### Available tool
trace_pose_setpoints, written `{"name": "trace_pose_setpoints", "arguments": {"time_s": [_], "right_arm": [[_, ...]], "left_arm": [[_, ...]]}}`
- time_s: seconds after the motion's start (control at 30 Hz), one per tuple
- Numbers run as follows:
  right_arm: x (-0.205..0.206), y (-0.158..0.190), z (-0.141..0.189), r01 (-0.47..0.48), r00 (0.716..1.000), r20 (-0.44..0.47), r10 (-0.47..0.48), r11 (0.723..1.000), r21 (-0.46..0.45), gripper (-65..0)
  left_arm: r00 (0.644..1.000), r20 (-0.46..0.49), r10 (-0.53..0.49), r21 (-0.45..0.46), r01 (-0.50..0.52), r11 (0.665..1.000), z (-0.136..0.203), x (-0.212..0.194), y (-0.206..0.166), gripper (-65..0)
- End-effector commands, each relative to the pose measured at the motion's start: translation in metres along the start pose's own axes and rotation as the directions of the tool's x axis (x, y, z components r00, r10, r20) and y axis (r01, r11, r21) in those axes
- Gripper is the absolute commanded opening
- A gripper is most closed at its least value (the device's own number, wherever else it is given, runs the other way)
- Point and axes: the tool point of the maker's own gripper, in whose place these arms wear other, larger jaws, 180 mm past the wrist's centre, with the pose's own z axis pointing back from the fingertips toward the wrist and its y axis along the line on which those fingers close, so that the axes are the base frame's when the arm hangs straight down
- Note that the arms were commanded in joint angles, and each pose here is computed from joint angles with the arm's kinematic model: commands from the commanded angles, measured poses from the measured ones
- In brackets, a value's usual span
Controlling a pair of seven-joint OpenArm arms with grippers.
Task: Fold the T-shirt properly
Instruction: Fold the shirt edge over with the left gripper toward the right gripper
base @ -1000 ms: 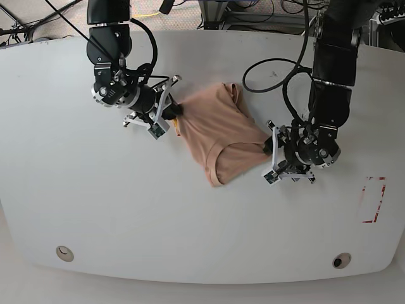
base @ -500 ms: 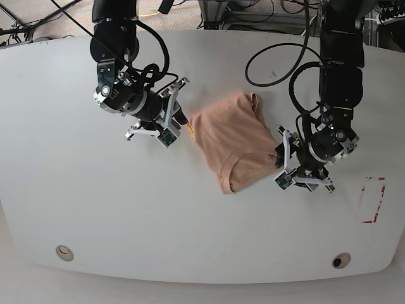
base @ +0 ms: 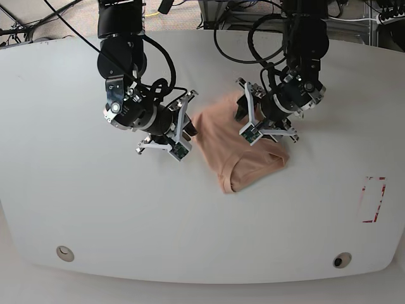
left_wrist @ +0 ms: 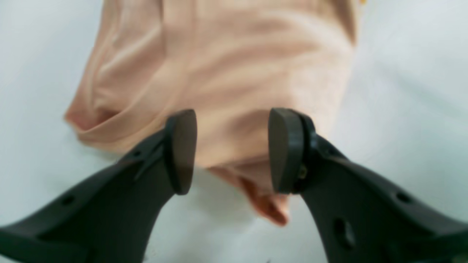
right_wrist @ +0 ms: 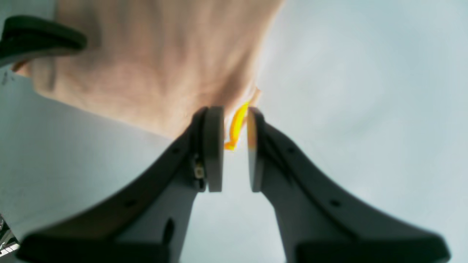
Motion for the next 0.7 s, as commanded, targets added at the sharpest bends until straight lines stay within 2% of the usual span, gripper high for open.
{"name": "trace_pose_setpoints", "arguments": {"time_s": [0.0,0.13,0.3,0.47,0.67], "right_arm": [[0.021,0.0,-0.008,0.008,0.999,0.051,-0.009,1.0,0.022,-54.9],[0.019,0.004,-0.022,0.043,0.995,0.084,-0.048,0.997,0.059,-54.9],[-0.003,0.008,-0.043,0.116,0.991,0.058,-0.122,0.987,0.108,-54.9],[-0.011,0.011,-0.045,0.133,0.989,0.054,-0.14,0.984,0.116,-54.9],[-0.015,0.022,-0.035,0.125,0.989,0.067,-0.133,0.986,0.114,-54.9]], "left_arm": [[1.0,0.022,0.002,0.008,-0.002,1.0,0.001,0.004,0.003,-35.7],[0.998,-0.036,0.048,-0.004,-0.048,0.999,0.001,-0.024,-0.004,-35.7],[0.986,-0.112,0.121,0.026,-0.119,0.993,0.002,-0.061,0.009,-35.7],[0.982,-0.16,0.1,0.051,-0.093,0.994,0.008,-0.081,0.026,-35.7],[0.991,-0.132,0.036,0.112,-0.021,0.993,0.027,-0.067,0.046,-35.7]]}}
